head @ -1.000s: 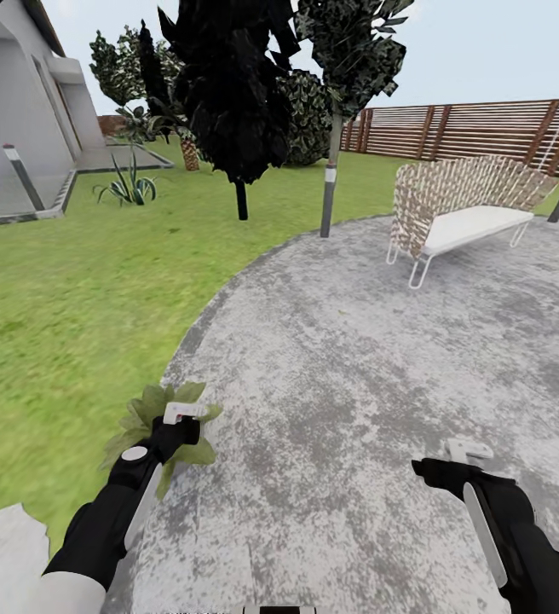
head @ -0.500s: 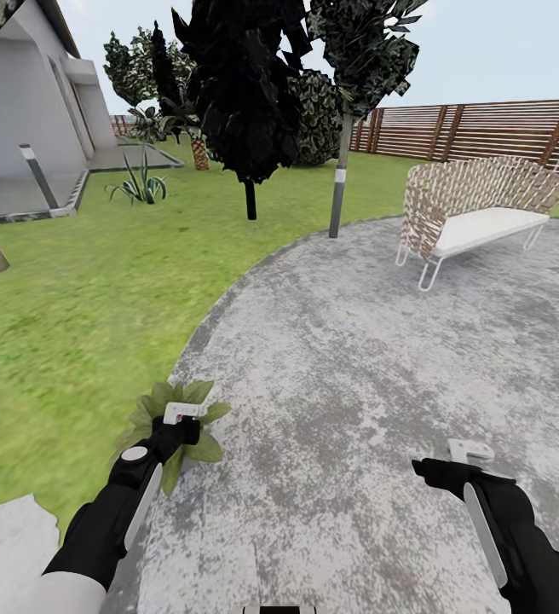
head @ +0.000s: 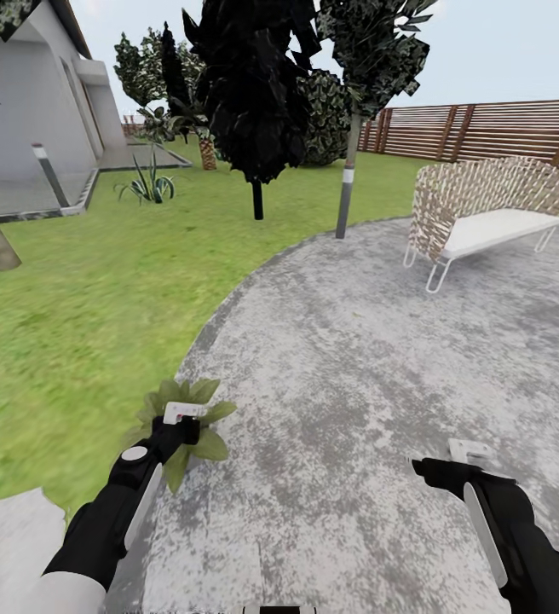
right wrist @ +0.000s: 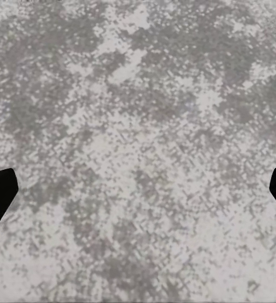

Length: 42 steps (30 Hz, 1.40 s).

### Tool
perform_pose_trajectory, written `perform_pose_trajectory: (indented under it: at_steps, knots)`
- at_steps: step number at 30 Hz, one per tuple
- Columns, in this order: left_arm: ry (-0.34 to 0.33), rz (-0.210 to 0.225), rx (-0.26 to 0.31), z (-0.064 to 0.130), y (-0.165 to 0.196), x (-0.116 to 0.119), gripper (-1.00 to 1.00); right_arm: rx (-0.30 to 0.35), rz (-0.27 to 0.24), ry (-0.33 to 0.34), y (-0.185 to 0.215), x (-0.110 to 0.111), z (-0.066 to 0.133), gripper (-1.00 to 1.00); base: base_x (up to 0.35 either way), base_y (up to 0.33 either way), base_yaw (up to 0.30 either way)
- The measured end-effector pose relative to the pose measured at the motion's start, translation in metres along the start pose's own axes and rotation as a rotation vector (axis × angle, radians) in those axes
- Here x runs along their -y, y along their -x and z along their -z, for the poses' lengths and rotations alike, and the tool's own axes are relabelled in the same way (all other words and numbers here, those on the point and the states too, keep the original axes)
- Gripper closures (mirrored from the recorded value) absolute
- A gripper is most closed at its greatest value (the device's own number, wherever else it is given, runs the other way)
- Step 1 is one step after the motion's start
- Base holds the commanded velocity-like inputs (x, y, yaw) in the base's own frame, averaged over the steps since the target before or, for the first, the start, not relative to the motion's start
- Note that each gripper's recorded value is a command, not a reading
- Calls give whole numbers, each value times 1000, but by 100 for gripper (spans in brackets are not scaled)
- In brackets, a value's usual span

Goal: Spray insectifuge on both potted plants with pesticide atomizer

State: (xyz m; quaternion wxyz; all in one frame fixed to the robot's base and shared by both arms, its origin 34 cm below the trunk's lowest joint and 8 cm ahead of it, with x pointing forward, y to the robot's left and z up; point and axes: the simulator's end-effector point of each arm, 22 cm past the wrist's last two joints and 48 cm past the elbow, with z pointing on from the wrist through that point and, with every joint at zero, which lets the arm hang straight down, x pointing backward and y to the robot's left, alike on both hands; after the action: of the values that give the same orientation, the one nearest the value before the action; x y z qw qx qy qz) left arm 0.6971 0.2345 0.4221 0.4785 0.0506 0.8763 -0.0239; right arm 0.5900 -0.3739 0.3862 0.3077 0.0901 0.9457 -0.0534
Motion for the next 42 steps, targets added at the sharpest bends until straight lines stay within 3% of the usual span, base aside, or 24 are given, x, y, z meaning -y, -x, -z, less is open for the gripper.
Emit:
perform_pose_trajectory:
  at_steps: [27,42]
  knots:
    - [0,0,0,0,0,0,100,0,0,0,0,0,0,-100,12,-50,250]
    - [4,-5,56,17,33,-1,100,56,-9,8,23,0,21,-100,0,0,12]
